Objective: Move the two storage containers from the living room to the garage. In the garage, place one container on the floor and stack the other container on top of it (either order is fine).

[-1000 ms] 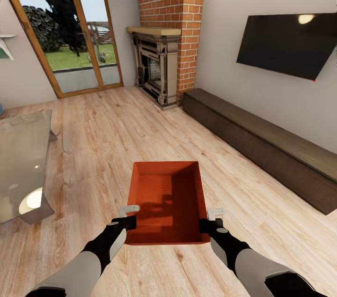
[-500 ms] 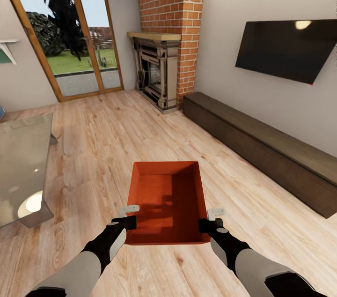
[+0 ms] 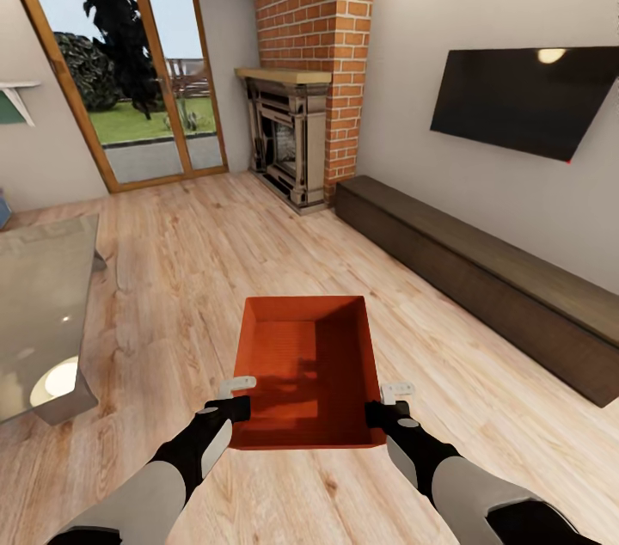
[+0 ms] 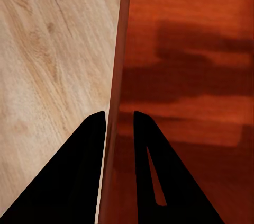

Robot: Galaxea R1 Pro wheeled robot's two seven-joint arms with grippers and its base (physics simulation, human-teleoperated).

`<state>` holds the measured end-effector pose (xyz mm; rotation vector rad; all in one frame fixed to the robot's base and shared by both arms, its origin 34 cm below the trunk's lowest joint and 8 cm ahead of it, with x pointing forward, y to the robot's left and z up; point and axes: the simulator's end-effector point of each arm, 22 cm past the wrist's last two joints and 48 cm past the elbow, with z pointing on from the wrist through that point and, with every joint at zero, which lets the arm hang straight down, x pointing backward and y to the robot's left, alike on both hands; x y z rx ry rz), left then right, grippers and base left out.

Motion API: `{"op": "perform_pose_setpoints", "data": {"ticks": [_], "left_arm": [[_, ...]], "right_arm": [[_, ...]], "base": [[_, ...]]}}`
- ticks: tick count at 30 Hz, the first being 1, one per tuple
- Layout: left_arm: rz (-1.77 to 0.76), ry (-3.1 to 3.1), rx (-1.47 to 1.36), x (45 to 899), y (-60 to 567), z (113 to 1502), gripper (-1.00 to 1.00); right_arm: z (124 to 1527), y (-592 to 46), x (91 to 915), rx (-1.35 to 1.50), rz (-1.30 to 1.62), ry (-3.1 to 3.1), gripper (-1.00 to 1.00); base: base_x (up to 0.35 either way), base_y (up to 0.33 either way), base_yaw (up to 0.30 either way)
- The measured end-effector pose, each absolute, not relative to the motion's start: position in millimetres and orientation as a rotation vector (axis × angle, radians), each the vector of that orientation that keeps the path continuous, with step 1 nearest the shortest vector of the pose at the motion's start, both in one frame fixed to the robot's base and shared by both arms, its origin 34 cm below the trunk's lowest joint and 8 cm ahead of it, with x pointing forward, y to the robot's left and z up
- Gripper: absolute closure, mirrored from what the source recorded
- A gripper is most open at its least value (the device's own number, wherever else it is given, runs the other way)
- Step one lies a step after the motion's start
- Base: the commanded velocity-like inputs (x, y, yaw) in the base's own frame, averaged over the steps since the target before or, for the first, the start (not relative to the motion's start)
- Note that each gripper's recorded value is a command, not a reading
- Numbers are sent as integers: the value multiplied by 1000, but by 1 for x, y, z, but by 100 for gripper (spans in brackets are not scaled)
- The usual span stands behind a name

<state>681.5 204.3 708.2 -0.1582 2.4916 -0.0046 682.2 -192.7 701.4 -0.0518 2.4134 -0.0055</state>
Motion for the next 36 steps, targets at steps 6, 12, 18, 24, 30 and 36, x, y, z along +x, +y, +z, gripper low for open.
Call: {"op": "perform_pose_setpoints", "data": {"ticks": [6,12,18,24,30,36], "left_arm": [[-5,2482,-158,684,204,713,100],[-6,2473,-157,686,204,719,100],[-7,2463,-157,688,204,724,100],[-7,2454,-157,690,204,729,100],[-8,2444,-156,692,204,735,100],[-9,2435,-156,694,204,740,100]], "right_arm": [[707,-193,685,-52,-6,2404,100],[712,-193,687,-52,-6,2394,100],[717,-193,689,-51,-6,2385,100],[723,-193,691,-51,-6,2375,100],[728,-193,693,-51,-7,2366,100],[733,-193,695,-51,-7,2356,100]], "base": [[0,0,0],[0,0,0],[0,0,0],[0,0,0],[0,0,0],[0,0,0]]}}
